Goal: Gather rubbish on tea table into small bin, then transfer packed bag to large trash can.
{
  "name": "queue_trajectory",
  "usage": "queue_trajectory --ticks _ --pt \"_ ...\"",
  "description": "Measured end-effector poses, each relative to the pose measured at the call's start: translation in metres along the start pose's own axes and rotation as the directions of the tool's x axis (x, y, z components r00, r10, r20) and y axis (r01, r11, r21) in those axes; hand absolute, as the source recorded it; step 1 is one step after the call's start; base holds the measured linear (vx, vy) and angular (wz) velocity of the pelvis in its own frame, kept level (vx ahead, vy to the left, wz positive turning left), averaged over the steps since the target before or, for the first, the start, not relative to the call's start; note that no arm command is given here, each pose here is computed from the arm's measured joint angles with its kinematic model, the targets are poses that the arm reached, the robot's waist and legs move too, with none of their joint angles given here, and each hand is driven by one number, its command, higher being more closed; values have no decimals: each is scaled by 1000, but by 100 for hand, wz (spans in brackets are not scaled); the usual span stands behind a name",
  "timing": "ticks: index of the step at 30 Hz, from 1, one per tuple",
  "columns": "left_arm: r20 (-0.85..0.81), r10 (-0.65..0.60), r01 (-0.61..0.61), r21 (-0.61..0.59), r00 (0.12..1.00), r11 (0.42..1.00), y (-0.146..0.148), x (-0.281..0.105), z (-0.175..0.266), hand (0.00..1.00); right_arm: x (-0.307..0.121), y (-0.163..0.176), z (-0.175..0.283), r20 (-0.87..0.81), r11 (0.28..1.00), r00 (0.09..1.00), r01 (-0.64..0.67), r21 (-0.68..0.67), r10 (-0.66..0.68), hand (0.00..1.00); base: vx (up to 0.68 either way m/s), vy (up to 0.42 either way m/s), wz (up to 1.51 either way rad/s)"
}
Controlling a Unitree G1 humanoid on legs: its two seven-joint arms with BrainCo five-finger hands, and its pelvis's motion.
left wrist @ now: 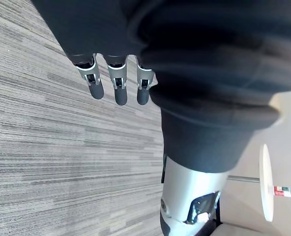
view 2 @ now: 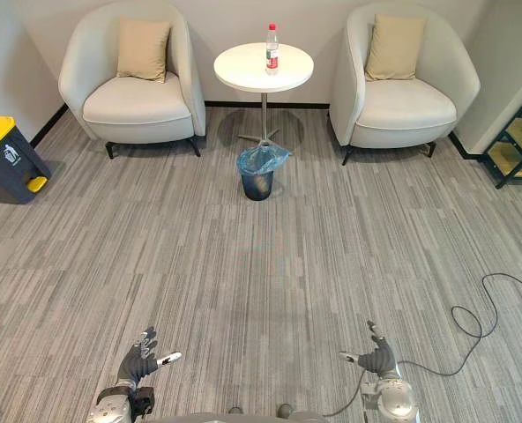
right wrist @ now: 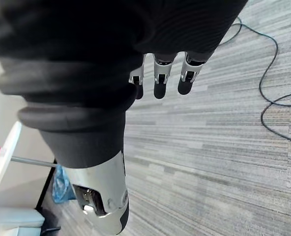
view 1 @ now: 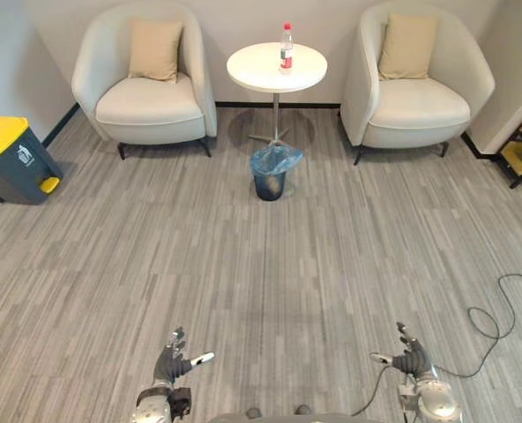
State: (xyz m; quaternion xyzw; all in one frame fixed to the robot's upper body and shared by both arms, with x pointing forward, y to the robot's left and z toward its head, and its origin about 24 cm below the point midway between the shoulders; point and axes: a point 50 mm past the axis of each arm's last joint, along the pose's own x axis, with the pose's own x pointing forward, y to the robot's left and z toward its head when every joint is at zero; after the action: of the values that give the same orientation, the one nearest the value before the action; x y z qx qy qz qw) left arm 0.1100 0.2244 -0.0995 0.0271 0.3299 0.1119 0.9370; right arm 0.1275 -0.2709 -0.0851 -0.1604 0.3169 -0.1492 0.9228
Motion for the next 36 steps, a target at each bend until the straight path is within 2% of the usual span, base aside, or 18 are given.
queue_trajectory --ticks 7,21,28,32,36 --pt "-17 -2 2 -4 1000 1000 3 -3 -5 0 -3 -9 -9 -48 999 998 38 24 -37 0 -5 -2 0" --pt "-11 -3 3 -14 1000 1000 2 -2 -3 0 4 -7 1 -30 991 999 49 122 -46 0 -2 4 -14" --pt "73 27 -28 5 997 1000 5 7 21 0 8 -3 7 -29 979 998 59 195 -54 0 89 29 -35" --pt "94 15 -19 39 995 999 6 11 29 0 8 -1 6 -37 982 998 52 184 -46 0 378 15 -14" --pt "152 5 -8 17 988 1000 -4 23 49 0 11 -7 11 -19 983 998 59 173 -57 0 597 -110 60"
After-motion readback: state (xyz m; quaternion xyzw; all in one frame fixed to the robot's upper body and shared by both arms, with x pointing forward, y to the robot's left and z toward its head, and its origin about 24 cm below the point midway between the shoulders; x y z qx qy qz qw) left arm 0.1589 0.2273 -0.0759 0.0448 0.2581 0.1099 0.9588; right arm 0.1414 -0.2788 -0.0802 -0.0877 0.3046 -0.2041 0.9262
